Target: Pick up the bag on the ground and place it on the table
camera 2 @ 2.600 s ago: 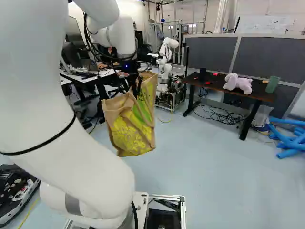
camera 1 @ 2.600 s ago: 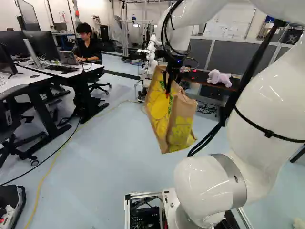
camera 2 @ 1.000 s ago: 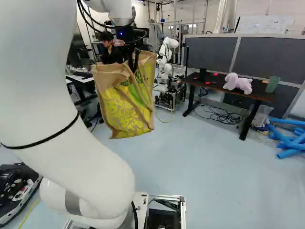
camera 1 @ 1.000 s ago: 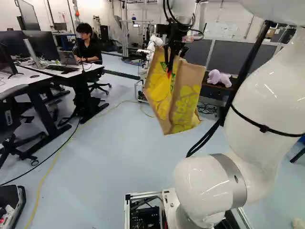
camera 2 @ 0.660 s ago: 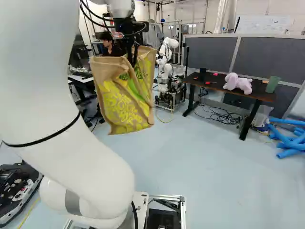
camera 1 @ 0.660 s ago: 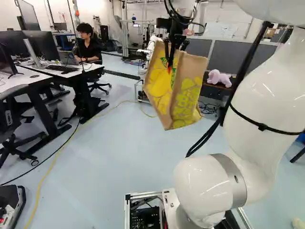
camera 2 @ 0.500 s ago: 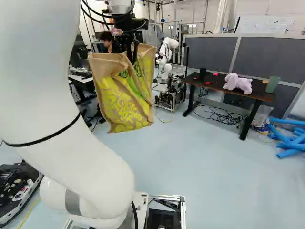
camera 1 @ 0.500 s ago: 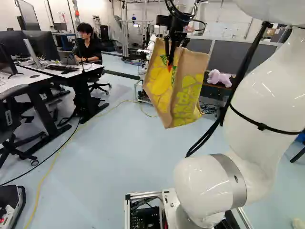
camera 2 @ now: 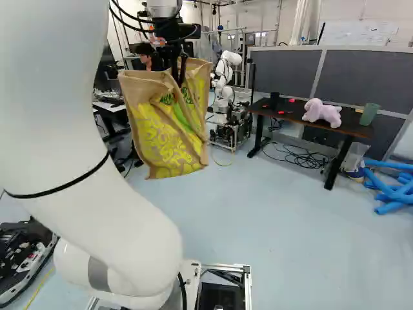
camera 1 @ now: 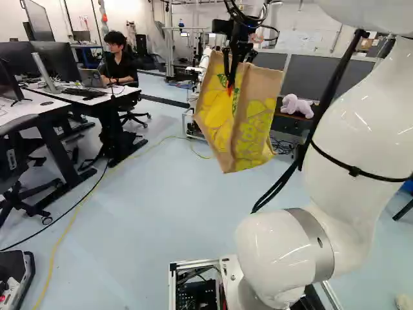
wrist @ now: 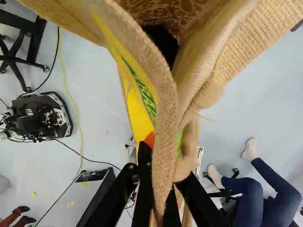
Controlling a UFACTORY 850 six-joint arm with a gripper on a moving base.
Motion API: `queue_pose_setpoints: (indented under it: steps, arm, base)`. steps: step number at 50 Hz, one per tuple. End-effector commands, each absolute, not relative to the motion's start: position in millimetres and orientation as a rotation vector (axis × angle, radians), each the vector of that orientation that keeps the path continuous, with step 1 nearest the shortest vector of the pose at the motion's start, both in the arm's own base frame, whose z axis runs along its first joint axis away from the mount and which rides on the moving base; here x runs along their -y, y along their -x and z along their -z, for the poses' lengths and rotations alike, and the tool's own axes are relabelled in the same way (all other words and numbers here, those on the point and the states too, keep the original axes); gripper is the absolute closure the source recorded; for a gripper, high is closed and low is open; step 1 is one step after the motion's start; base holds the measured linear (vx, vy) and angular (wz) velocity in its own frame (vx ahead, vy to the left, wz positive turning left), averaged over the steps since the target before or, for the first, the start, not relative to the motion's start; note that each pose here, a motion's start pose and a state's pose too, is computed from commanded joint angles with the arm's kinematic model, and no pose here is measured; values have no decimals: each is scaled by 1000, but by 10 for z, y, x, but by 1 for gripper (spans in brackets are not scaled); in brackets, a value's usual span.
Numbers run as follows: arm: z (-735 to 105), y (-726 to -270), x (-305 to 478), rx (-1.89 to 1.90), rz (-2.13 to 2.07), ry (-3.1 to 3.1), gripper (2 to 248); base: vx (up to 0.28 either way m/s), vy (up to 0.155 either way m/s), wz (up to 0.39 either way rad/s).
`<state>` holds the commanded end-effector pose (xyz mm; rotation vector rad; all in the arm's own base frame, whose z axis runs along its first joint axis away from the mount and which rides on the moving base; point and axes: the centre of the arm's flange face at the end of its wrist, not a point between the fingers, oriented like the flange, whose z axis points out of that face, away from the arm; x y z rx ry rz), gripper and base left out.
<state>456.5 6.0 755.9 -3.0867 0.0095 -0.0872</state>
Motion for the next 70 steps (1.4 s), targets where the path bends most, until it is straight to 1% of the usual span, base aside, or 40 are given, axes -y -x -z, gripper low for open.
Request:
queue_pose_setpoints:
  steps: [33, 48, 70]
  arm:
    - [-7559, -4565, -60, -10, 87, 3087, 229]
    - [-7559, -4565, -60, -10, 87, 3087, 229]
    - [-7559, -4565, -60, -10, 87, 3087, 229]
  base:
    - [13, 1, 0]
    - [50, -60, -223]
    - [101, -119, -267]
